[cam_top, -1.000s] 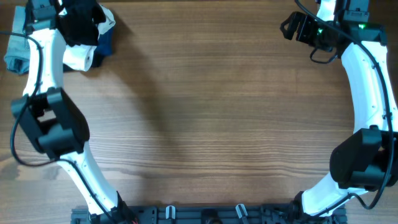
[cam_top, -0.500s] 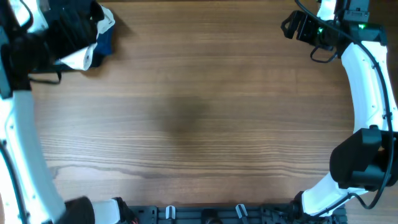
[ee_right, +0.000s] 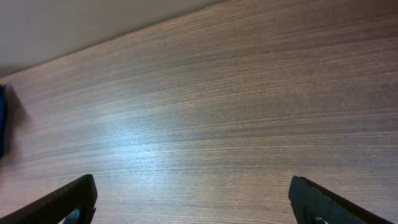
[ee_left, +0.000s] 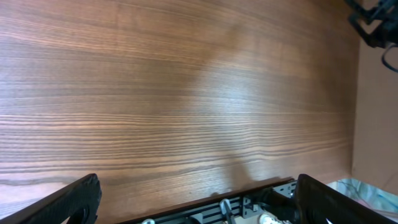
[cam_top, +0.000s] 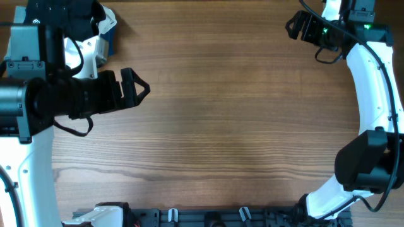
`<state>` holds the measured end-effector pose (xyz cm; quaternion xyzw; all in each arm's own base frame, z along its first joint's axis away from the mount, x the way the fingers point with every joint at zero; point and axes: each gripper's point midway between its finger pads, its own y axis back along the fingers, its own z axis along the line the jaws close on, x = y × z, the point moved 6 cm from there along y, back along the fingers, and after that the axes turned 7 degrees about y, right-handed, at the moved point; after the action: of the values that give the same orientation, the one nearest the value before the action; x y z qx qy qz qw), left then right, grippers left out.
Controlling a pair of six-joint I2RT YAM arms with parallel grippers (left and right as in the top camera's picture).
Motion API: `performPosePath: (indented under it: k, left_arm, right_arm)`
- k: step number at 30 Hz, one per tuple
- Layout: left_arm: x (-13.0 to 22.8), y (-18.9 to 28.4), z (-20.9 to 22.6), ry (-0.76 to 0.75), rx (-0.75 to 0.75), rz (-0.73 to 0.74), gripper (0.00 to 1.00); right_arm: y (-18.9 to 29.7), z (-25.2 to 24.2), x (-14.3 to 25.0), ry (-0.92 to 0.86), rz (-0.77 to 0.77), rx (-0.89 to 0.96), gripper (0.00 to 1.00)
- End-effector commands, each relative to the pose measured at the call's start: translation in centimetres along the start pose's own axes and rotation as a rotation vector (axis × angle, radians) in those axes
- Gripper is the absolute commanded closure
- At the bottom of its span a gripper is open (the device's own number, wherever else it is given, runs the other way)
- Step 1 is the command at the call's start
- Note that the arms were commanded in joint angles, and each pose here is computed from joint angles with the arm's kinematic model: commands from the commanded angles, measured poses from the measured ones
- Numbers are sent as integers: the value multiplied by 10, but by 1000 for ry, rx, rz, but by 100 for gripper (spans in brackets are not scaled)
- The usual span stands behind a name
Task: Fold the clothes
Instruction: 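Release the shirt and pull the left gripper back from the stack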
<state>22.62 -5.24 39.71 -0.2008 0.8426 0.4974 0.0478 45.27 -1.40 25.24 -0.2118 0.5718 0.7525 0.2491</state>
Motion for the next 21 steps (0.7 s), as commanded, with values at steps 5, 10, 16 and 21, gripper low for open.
performPosePath:
  k: [5,10,16,21]
  left_arm:
    - [-11,-9,19,-24,-189,-60,0]
    - [-34,-47,26,-388,-198,-121,0]
    - [-34,-93,52,-555,-163,-379,0]
    - [1,-123,80,-593,-84,-543,0]
  right_arm:
    - [-13,-3,7,11,32,9,0]
    - [-13,-3,7,12,32,8,0]
    - [-13,-3,7,12,32,8,0]
    - [-13,-3,7,12,32,8,0]
